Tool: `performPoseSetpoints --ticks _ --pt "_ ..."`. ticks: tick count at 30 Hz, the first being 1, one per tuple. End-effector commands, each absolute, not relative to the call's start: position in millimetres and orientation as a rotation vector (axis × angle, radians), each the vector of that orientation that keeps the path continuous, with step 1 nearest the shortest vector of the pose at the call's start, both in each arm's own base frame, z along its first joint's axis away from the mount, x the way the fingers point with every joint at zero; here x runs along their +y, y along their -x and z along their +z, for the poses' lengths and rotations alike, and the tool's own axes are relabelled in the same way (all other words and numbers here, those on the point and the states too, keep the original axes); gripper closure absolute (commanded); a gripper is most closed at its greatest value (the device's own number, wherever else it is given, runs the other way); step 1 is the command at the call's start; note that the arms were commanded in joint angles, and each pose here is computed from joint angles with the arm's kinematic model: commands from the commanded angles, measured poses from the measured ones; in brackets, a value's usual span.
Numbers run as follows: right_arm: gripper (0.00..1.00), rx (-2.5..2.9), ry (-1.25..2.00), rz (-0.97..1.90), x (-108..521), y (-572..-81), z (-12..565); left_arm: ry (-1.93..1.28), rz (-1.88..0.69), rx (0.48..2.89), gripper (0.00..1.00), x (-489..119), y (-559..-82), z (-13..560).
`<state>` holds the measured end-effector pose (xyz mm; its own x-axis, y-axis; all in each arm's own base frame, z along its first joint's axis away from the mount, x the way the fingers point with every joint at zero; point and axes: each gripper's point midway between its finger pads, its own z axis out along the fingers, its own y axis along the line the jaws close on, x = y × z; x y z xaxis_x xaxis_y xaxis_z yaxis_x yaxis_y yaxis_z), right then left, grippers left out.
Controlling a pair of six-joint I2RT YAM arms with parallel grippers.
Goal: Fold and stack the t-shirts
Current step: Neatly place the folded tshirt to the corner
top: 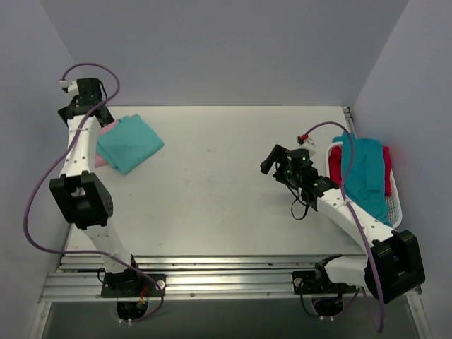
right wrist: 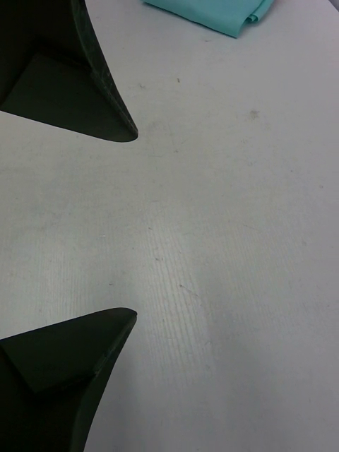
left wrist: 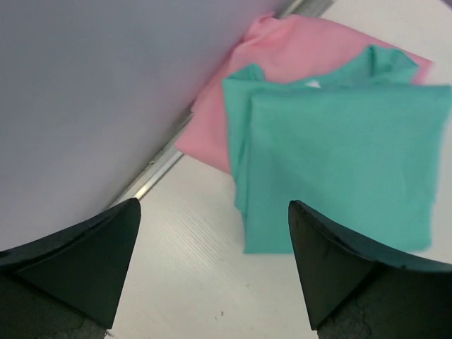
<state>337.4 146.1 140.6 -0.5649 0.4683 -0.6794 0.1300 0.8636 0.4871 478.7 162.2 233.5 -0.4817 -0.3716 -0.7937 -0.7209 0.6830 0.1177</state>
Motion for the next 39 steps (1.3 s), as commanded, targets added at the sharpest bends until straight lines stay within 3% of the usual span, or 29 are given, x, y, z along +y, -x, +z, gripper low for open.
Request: performPoseSetpoints --ticks 1,5,7,14,17,27,31,35,39 --pt "0.00 2.100 -0.428 0.426 137 -343 151 0.643 0.262 1.916 0.06 72 -482 315" --pt "0.00 2.012 -0.574 0.315 98 -341 167 0.393 -0.002 1.944 0.06 -39 -461 315" --pt "0.00 1.964 -0.655 0.341 81 -340 170 0.294 -0.117 2.011 0.06 -88 -445 282" --pt "0.00 1.883 -0.979 0.158 -21 -338 154 0.191 -0.463 1.997 0.06 -163 -404 237" --pt "0.00 1.806 -1.164 0.065 -79 -333 149 0.135 -0.501 2.030 0.06 -183 -391 217" --pt "0.00 1.589 -1.419 -0.292 -161 -290 164 0.061 -0.564 2.074 0.06 -205 -391 186" --pt "0.00 1.587 -1.320 -0.141 -140 -300 170 0.076 -0.502 2.103 0.06 -201 -399 171" --pt "0.02 1.571 -1.123 -0.014 -107 -309 190 0.133 -0.306 2.057 0.06 -167 -404 180" --pt "0.01 1.536 -0.994 -0.002 -76 -307 219 0.233 0.086 1.849 0.06 -87 -414 217"
